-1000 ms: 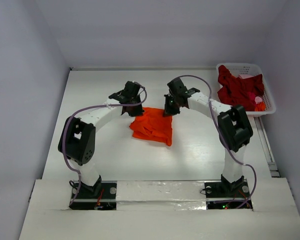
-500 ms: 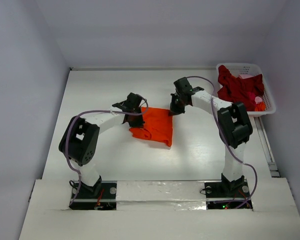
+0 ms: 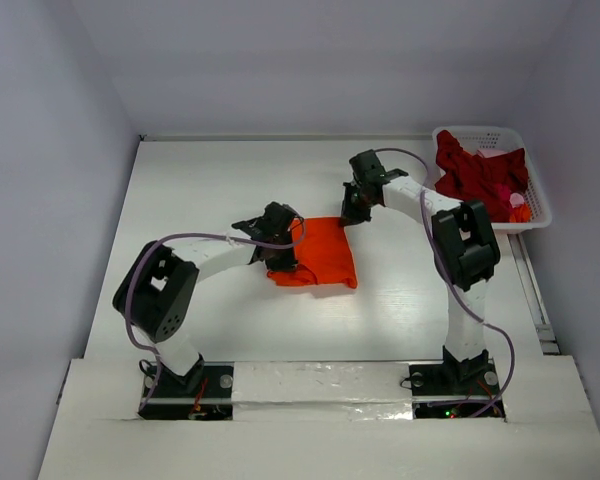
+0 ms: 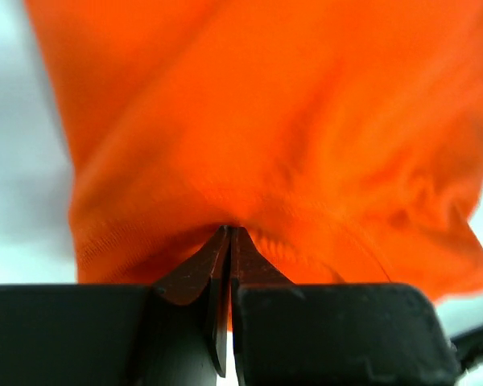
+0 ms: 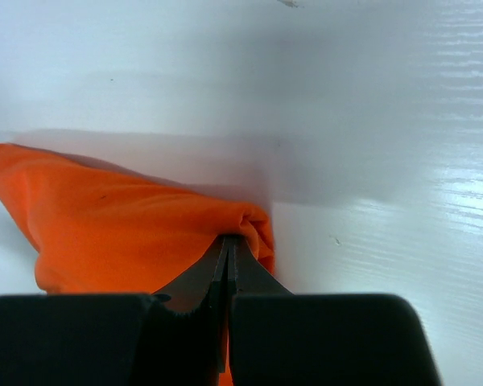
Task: Fold and stack the t-shirts
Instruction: Fold the tshirt
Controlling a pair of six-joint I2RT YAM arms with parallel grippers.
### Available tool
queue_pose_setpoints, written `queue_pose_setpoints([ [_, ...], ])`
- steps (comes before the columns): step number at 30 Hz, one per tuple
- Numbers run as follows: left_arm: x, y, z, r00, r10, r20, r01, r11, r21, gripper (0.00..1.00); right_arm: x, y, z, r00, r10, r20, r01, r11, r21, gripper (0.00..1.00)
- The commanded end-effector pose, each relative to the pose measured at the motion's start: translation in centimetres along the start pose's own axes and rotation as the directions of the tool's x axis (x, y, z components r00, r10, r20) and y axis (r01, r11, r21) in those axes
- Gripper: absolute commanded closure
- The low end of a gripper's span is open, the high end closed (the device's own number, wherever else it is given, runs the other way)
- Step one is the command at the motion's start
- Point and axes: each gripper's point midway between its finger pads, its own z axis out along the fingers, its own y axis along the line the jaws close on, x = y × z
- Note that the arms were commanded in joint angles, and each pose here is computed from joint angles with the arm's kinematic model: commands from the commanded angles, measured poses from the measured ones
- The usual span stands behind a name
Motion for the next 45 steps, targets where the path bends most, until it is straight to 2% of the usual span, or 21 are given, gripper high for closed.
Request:
queue_pose_setpoints([
  [1,-0.2,-1.2,-2.7,1.000,-0.015,0.021,0.014,0.999,0.031,1.00,-2.1,0.4,-1.1,0.998,-0.022,0.055,0.022,1.000,0.000,1.00],
  [8,-4.9,-4.6,-8.9,0.993,0.014,0.118,-0.021,0.998,0.060,1.00,-2.6,0.2,-1.5,0.998,-0.016,0.067,0.015,1.000,0.002,1.00],
  [12,-6.3,-5.9,-10.2,0.988,0.008,0.156,-0.023,0.996,0.090,1.00,-2.5,0.2,-1.6,0.998,-0.011,0.068,0.011,1.000,0.000,1.00],
  [14,-6.5,-6.4,-9.6,0.987,0.003,0.161,-0.022,0.994,0.112,1.00,-2.5,0.2,-1.7,0.997,-0.010,0.072,0.010,1.000,-0.001,1.00],
  [24,-0.6,-8.3,-3.5,0.992,0.120,0.044,-0.124,0.986,0.109,1.00,-2.4,0.2,-1.9,0.997,-0.010,0.073,0.010,1.000,0.000,1.00],
  [28,1.5,-8.6,-2.6,0.987,0.159,0.000,-0.158,0.981,0.113,1.00,-2.5,0.2,-2.0,0.997,-0.010,0.075,0.010,1.000,0.001,1.00],
  [34,5.6,-6.9,-1.6,0.961,0.252,-0.118,-0.245,0.967,0.070,1.00,-2.7,0.2,-2.1,0.997,-0.012,0.080,0.012,1.000,0.007,1.00],
  [39,9.3,-3.4,-0.4,0.926,0.277,-0.255,-0.283,0.959,0.013,1.00,-3.0,0.5,-2.1,0.996,-0.009,0.084,0.009,1.000,-0.003,1.00],
  [42,9.5,-3.1,-0.8,0.933,0.266,-0.242,-0.270,0.963,0.017,1.00,-3.2,0.6,-2.1,0.996,-0.009,0.086,0.010,1.000,-0.004,1.00],
  [45,8.3,-4.5,-2.4,0.949,0.250,-0.192,-0.246,0.968,0.045,1.00,-3.3,0.7,-2.3,0.996,-0.012,0.090,0.013,1.000,-0.001,1.00],
])
